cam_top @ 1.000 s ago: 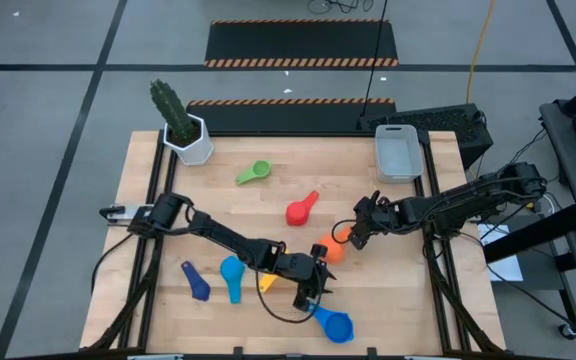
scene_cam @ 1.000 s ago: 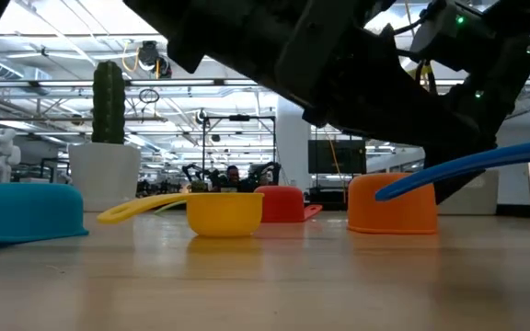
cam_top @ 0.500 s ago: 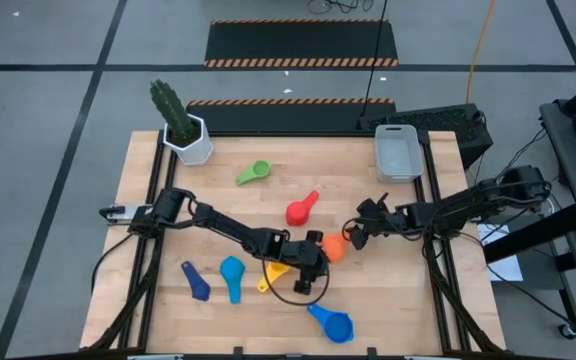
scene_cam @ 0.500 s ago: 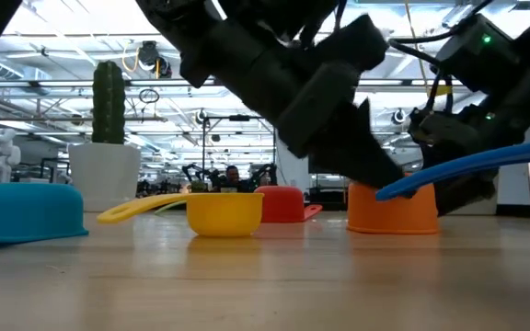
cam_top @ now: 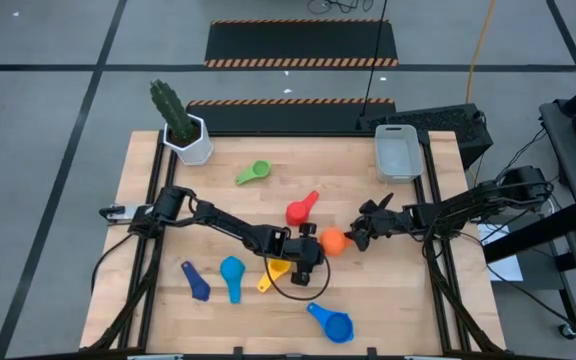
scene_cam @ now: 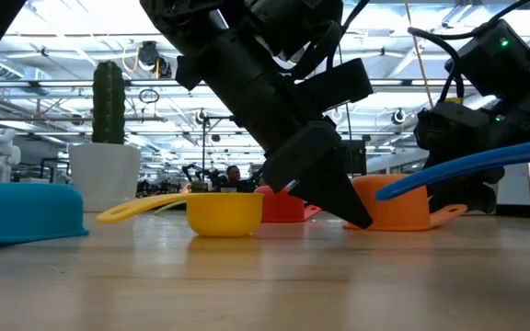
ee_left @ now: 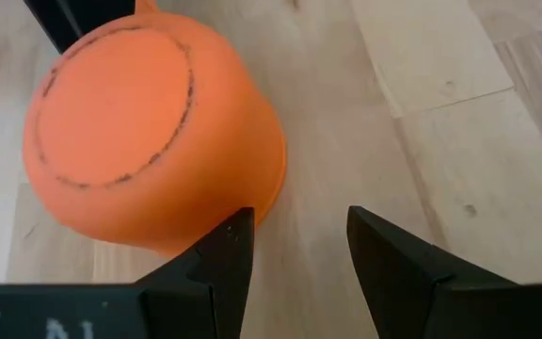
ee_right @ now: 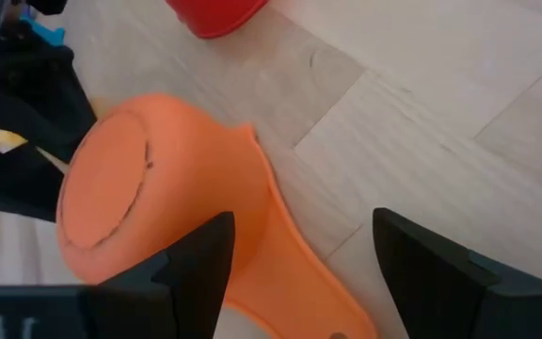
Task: Nest measuring cups in basket
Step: Put the orange measuring cup in the gray bin
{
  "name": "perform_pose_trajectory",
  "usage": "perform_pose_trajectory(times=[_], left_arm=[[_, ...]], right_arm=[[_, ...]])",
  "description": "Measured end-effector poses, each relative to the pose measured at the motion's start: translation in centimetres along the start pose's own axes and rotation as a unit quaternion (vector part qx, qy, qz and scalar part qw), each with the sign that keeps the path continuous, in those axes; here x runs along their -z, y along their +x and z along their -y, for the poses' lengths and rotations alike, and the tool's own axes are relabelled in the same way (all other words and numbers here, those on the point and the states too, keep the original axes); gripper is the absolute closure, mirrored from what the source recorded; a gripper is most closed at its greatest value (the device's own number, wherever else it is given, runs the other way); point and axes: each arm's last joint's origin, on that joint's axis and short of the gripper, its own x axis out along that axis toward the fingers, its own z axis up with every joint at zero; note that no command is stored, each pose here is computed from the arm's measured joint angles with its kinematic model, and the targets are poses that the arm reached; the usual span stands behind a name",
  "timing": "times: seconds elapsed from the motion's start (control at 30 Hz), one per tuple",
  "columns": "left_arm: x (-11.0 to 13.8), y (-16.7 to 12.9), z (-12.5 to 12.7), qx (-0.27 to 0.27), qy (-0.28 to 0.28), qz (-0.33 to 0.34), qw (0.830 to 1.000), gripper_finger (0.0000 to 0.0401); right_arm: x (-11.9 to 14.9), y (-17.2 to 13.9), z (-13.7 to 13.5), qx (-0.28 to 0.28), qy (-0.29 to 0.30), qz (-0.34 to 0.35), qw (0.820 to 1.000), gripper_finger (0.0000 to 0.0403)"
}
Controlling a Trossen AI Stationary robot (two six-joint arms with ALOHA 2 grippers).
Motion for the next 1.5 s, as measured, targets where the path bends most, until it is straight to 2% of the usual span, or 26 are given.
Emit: perform_pose_trajectory(times=[0.27, 0.57, 0.8, 0.97, 1.5], left_arm=[[-0.1, -0.1, 0.4, 0.001, 0.001, 0.001, 1.000, 0.0224], [-0.2, -0.2, 1.2, 0.007, 0.001, 0.005, 1.000, 0.0224], [-0.3, -0.4, 2.0, 0.013, 0.015, 0.006, 1.000, 0.0224], [-0.3, -0.4, 2.1, 0.013, 0.015, 0.006, 1.000, 0.0224], [-0.3, -0.3, 1.6, 0.009, 0.010, 0.010, 1.000, 0.0224]], right_arm=[[0.1, -0.5, 0.1, 0.002, 0.020, -0.017, 1.000, 0.0156], [0.8, -2.2, 1.2, 0.057, 0.065, -0.060, 0.994, 0.0156], [1.5, -2.5, 0.9, 0.043, 0.073, -0.097, 0.992, 0.0156], [2.2, -2.7, 1.2, 0.063, 0.084, -0.125, 0.987, 0.0156], [2.5, -2.5, 1.0, 0.045, 0.077, -0.090, 0.992, 0.0162]])
